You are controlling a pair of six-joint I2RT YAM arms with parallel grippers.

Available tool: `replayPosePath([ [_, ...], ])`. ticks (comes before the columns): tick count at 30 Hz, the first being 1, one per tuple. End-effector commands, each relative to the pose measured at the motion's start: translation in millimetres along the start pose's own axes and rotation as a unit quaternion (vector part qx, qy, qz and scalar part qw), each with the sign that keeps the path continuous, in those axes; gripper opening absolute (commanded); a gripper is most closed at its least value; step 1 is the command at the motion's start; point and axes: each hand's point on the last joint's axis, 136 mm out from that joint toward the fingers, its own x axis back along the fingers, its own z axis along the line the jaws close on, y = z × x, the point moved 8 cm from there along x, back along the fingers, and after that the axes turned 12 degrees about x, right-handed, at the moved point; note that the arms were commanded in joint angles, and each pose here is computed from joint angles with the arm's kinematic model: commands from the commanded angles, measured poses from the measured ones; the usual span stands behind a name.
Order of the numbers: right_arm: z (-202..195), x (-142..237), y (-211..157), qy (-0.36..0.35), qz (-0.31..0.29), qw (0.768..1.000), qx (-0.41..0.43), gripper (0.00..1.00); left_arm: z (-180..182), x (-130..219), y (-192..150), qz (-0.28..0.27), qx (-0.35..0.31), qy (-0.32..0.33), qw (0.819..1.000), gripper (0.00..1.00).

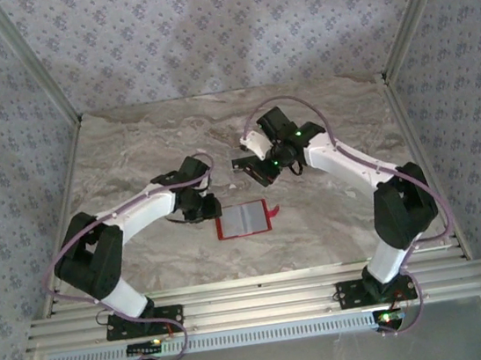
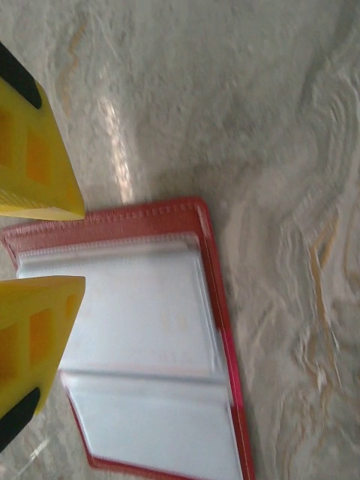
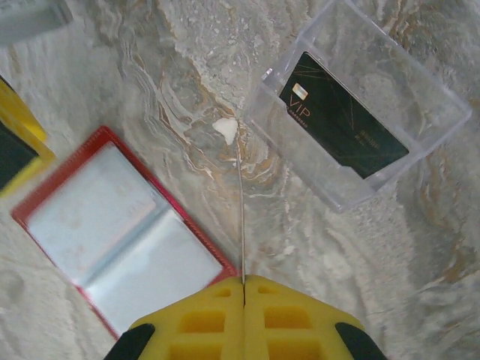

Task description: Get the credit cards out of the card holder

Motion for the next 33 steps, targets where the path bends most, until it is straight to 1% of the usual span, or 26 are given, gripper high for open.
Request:
replayPosePath([
  [1, -6.4, -4.9, -0.2, -0.002, 0.038, 0.989, 0.141, 0.00, 7.1, 6.9, -0.3, -0.008, 0.012, -0.003, 1.000, 0.26],
  [5, -13.8, -13.2, 4.2, 0.004, 0.065, 0.969, 0.236, 0.00, 20.6, 7.9, 1.2, -0.007, 0.028, -0.004, 1.000, 0.26],
  [11, -29.8, -27.1, 15.7, 0.006, 0.098, 0.946, 0.308, 0.00, 33.2, 13.8, 4.3, -0.010, 0.041, -0.005, 0.999, 0.26],
  [15, -34.3, -36.5, 22.9, 0.028, 0.109, 0.935, 0.335, 0.00, 36.9, 17.2, 5.1, -0.015, 0.046, -0.007, 0.999, 0.26],
  [23, -36.1, -54.7, 35.2, 0.043, 0.124, 0.919, 0.372, 0.00, 40.5, 13.7, 3.3, -0.010, 0.054, -0.008, 0.998, 0.26],
  [33, -36.3, -55.0, 46.2, 0.036, 0.131, 0.908, 0.395, 0.00, 39.2, 15.0, 5.3, -0.012, 0.055, -0.009, 0.998, 0.26],
])
